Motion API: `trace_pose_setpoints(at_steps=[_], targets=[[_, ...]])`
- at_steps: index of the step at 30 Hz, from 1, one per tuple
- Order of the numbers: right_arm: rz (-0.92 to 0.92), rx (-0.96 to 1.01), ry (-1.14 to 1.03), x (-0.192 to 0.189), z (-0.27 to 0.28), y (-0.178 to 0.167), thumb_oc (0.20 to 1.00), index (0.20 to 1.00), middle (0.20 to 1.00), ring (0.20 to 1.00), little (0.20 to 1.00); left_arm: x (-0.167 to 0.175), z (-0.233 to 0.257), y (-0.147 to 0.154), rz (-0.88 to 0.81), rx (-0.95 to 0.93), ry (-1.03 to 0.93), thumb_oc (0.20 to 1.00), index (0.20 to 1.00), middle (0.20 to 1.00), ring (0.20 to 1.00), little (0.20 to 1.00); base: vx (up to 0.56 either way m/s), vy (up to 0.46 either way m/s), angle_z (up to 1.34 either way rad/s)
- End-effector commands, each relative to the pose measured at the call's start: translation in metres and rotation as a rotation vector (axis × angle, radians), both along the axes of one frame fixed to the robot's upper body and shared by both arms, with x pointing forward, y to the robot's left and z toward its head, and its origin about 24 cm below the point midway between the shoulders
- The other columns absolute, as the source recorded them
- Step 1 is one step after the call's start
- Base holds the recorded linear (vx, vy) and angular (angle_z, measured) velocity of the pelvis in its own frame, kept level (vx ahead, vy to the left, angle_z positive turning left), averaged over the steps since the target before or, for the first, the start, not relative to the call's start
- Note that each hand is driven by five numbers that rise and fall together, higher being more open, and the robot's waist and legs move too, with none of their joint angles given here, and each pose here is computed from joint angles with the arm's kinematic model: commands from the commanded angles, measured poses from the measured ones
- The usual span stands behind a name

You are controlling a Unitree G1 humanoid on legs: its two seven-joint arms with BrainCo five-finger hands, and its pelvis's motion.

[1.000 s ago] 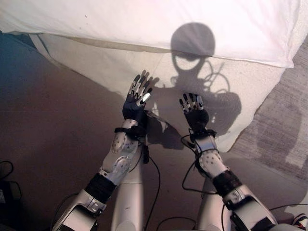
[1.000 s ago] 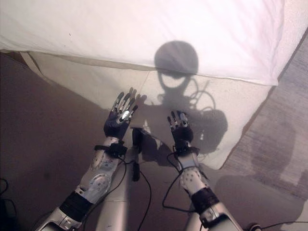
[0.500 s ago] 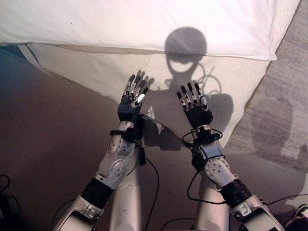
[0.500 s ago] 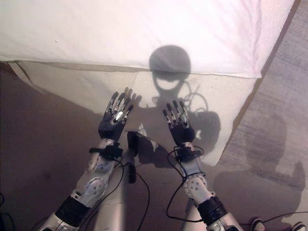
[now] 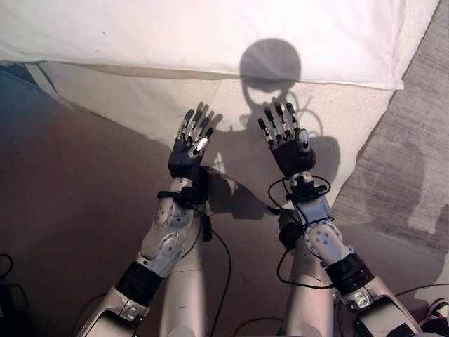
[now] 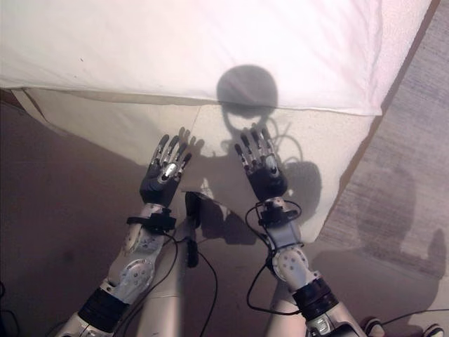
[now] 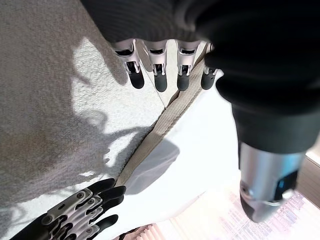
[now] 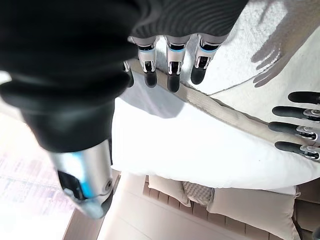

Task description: Make the bed

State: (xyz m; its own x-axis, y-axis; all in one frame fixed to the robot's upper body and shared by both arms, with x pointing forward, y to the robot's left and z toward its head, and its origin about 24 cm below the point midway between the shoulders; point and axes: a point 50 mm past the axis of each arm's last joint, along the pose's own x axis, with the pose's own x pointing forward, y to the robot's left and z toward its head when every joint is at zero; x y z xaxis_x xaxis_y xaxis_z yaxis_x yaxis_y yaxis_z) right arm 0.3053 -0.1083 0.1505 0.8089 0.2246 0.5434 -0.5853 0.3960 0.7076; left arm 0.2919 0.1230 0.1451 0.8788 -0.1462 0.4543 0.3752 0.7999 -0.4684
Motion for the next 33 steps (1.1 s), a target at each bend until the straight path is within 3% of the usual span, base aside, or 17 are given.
trace_pose_setpoints(at_steps=[1, 15, 33], targets=[[-0.133, 0.071, 0.038, 0.012, 0.005, -0.012, 1.0, 1.0, 1.0, 1.0, 1.0, -0.019, 0.019, -0.004, -0.025, 0.001, -0.137, 1.0, 1.0, 1.0, 1.0, 1.0, 0.0, 0.0, 0.0], [-0.398, 0.262, 0.261, 0.078, 0.045, -0.028, 1.0, 1.0, 1.0, 1.0, 1.0, -0.02, 0.03, -0.012, -0.034, -0.012, -0.157, 1.0, 1.0, 1.0, 1.0, 1.0, 0.0, 0.001, 0.0], [-0.522, 0.262, 0.323, 0.104, 0.084, -0.061, 1.0, 1.0, 1.0, 1.0, 1.0, -0.029, 0.034, -0.026, -0.124, -0.001, -0.183, 1.0, 1.0, 1.0, 1.0, 1.0, 0.0, -0.001, 0.02]])
